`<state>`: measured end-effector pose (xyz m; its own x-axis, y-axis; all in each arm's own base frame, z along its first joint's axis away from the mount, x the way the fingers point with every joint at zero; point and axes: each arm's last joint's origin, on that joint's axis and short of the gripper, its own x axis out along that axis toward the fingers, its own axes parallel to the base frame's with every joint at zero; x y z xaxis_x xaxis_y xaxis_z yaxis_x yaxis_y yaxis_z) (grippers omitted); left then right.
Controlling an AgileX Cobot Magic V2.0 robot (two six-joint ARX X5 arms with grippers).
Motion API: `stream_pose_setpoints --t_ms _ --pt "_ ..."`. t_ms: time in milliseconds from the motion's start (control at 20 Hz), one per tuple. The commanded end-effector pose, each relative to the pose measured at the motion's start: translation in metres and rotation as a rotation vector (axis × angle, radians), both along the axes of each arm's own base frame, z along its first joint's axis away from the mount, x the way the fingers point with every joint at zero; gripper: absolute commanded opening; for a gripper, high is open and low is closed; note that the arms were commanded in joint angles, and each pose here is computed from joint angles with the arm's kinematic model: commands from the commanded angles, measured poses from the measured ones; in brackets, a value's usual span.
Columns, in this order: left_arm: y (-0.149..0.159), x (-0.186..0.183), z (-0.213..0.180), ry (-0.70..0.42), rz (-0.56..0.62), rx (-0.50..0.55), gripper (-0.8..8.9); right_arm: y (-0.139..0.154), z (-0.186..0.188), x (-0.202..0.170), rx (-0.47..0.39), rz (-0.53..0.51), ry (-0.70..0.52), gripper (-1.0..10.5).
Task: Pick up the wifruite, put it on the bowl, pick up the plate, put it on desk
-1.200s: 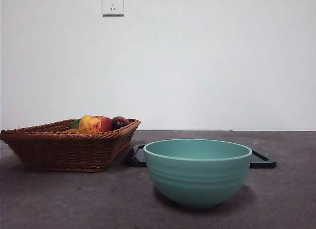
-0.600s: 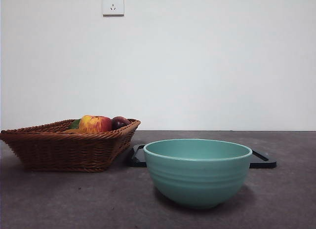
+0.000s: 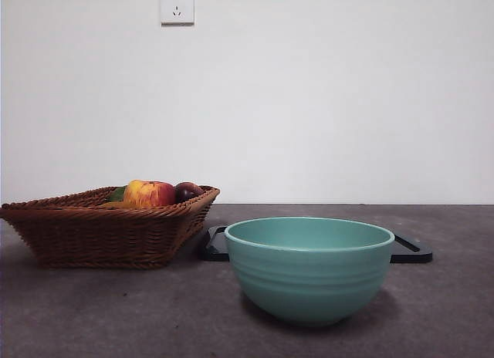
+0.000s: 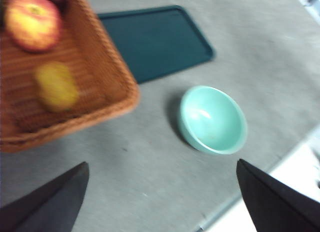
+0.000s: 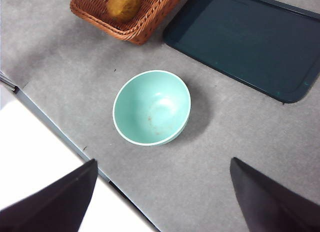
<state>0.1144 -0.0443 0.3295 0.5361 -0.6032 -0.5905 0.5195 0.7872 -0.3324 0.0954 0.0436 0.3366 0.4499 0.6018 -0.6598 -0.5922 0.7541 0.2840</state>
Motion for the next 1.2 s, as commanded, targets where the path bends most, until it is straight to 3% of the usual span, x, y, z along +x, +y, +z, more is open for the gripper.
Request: stream_pose_setpoints --t_ms 50,550,1200 --pt "-0.004 0.012 0.008 -0.007 0.027 0.016 4.69 0.001 0.005 0.001 0.009 0.006 -0.020 4.2" --pt "-0.042 0.106 0.016 0.061 0.126 0.229 4.65 0.001 0.005 0.001 0.009 0.006 -0.021 4.2" --pt "-0.080 0.204 -0.093 0.228 0.162 0.411 4.65 0.001 0.005 0.001 0.007 0.004 -0.021 4.2"
